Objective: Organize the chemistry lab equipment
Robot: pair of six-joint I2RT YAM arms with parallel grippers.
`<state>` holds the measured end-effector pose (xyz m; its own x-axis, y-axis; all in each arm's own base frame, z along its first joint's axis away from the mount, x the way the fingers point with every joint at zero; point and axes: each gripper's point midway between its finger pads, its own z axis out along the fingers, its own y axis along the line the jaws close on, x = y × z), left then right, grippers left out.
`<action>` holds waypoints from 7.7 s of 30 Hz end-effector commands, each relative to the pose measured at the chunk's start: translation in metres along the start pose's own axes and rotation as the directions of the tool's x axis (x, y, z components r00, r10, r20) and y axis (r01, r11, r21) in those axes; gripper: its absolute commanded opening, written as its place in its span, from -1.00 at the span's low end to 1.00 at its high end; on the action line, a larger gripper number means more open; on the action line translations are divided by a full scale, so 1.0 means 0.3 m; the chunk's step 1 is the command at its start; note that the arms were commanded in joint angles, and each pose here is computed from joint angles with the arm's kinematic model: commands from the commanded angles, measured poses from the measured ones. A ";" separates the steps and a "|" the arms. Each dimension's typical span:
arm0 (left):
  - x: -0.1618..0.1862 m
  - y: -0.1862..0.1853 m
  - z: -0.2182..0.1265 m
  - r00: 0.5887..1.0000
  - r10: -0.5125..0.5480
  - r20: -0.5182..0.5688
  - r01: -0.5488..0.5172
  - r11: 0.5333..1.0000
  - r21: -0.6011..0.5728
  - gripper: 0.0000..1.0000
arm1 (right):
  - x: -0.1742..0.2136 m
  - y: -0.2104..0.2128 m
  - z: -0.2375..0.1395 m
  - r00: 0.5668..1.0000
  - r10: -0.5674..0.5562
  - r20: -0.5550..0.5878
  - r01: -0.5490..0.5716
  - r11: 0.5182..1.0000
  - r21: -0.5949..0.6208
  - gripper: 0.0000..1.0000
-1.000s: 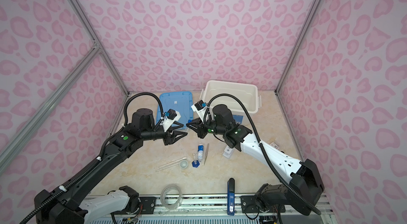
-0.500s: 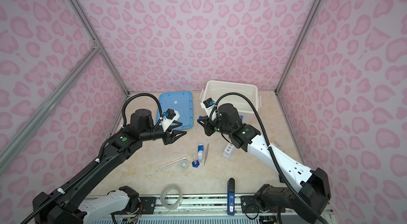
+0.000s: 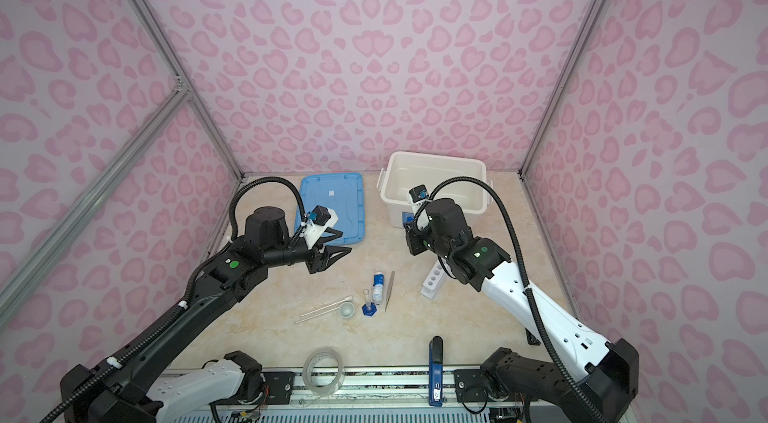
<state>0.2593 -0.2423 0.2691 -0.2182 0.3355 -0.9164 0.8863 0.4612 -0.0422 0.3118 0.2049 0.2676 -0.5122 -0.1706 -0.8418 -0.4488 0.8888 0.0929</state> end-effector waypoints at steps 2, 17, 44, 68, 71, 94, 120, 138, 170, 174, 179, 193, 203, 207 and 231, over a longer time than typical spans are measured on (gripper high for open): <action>-0.025 0.004 -0.002 0.999 0.022 0.030 -0.022 1.000 -0.007 0.11 | 0.059 -0.099 -0.006 0.998 0.005 -0.055 0.004 0.987 0.162 -0.93; -0.025 0.001 -0.004 0.999 0.022 0.031 -0.022 1.000 -0.002 0.08 | 0.121 -0.300 -0.048 0.997 0.073 0.017 -0.074 0.902 0.425 -0.97; -0.018 0.011 0.005 1.000 0.023 0.014 -0.023 1.000 -0.009 0.06 | 0.200 -0.380 0.014 0.983 0.142 0.114 -0.178 0.887 0.427 -0.98; -0.004 0.025 0.013 1.000 0.018 -0.007 -0.019 1.000 -0.024 0.06 | 0.245 -0.398 0.065 0.978 0.174 0.114 -0.205 0.890 0.407 -0.98; -0.002 0.024 0.014 1.000 0.017 -0.009 -0.017 1.000 -0.023 0.06 | 0.259 -0.401 0.070 0.977 0.180 0.114 -0.211 0.887 0.410 -0.99; 0.017 0.037 0.007 0.999 0.004 -0.039 -0.006 0.999 -0.051 0.06 | 0.332 -0.433 0.098 0.971 0.195 0.140 -0.238 0.861 0.448 -0.99; 0.113 0.031 -0.019 0.993 -0.032 -0.116 0.022 0.996 -0.084 0.14 | 0.343 -0.420 0.097 0.977 0.174 0.124 -0.212 0.864 0.456 -0.65; 0.272 0.049 -0.021 0.974 -0.081 -0.210 0.050 0.987 -0.152 0.20 | 0.196 -0.403 -0.018 0.971 0.129 0.200 -0.205 0.878 0.433 -0.33; 0.689 0.094 -0.050 0.747 -0.140 -0.650 -0.049 0.963 -0.264 0.13 | 0.064 -0.356 -0.004 0.968 0.144 0.204 -0.192 0.952 0.237 -0.24; 0.740 0.073 -0.025 0.702 -0.136 -0.699 -0.036 0.974 -0.225 0.12 | 0.079 -0.366 0.012 0.969 0.157 0.190 -0.200 0.951 0.237 -0.23; 0.785 0.069 -0.007 0.665 -0.120 -0.737 -0.052 0.977 -0.206 0.12 | 0.089 -0.380 0.009 0.968 0.163 0.190 -0.208 0.947 0.246 -0.23; 0.842 0.065 0.026 0.607 -0.119 -0.786 -0.039 0.983 -0.180 0.09 | 0.110 -0.407 0.008 0.965 0.185 0.185 -0.230 0.939 0.258 -0.23; 0.868 0.069 0.038 0.575 -0.117 -0.810 -0.048 0.983 -0.177 0.08 | 0.120 -0.411 0.015 0.964 0.195 0.182 -0.238 0.937 0.257 -0.23; 0.877 0.069 0.045 0.562 -0.120 -0.818 -0.043 0.984 -0.174 0.07 | 0.124 -0.414 0.014 0.963 0.198 0.182 -0.242 0.935 0.259 -0.23; 0.914 0.054 0.072 0.517 -0.122 -0.847 -0.010 0.989 -0.149 -0.25 | 0.144 -0.432 0.015 0.960 0.214 0.183 -0.258 0.927 0.273 -0.23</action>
<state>0.2256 -0.1621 0.0126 -0.5653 0.8105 -0.1534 0.8168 0.5760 0.0329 0.3496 0.0842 0.2148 -0.4675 0.0922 -0.8791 -0.0862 0.9850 0.1492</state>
